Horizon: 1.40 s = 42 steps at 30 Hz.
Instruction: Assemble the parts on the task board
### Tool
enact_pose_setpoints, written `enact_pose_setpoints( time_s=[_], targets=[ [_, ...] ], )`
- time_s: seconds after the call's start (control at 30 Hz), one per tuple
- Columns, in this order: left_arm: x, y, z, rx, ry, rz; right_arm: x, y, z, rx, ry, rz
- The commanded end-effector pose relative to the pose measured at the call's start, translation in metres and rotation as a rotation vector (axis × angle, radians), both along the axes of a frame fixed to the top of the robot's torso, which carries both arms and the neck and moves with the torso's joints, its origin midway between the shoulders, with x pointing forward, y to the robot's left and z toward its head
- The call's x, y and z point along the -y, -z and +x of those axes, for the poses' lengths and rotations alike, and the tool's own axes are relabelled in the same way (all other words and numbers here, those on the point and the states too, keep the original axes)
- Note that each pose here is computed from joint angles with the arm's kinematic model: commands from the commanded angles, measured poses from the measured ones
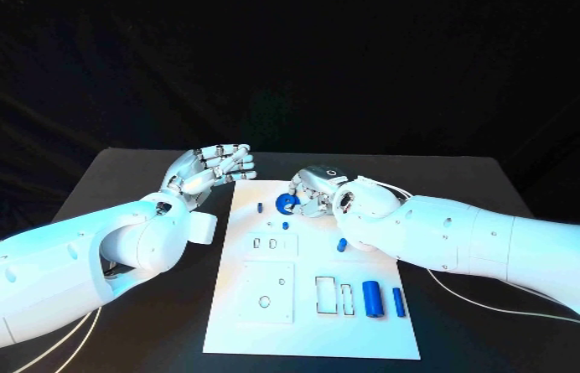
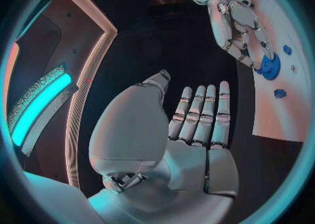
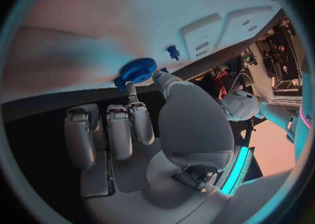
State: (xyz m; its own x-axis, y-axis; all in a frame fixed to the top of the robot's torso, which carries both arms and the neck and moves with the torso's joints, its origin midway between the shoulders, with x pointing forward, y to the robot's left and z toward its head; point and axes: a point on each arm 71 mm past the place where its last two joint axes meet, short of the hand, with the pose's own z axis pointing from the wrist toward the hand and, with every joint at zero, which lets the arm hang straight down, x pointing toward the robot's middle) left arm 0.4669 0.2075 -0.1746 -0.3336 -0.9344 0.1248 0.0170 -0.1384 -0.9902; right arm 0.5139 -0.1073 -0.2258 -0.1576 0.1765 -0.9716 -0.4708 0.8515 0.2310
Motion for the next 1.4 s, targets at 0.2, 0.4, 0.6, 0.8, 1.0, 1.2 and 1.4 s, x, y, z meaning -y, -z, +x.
enact_pose_setpoints(
  time_s=[0.2, 0.4, 0.6, 0.8, 1.0, 1.2, 1.4],
  targets=[
    [0.001, -0.002, -0.0008, 0.008, 0.015, -0.006, 0.007, 0.003, -0.003, -0.044, -0.009, -0.005],
    [0.0, -0.0019, -0.0006, 0.007, 0.013, -0.005, 0.018, -0.001, -0.006, -0.009, 0.01, 0.027],
    [-0.001, -0.0015, 0.0002, 0.007, 0.009, -0.004, 0.041, -0.013, -0.014, 0.009, 0.032, 0.089],
    [-0.003, -0.0009, 0.0012, 0.007, 0.005, -0.001, 0.074, -0.03, -0.023, -0.031, 0.058, 0.158],
    [-0.003, -0.0004, 0.0018, 0.006, 0.005, -0.001, 0.118, -0.039, -0.032, -0.087, 0.093, 0.195],
    [-0.003, -0.0001, 0.0022, 0.006, 0.006, -0.001, 0.157, -0.039, -0.033, -0.082, 0.116, 0.208],
    [-0.002, 0.0004, 0.0031, 0.006, 0.006, -0.002, 0.184, -0.032, -0.032, -0.099, 0.149, 0.191]
  ],
)
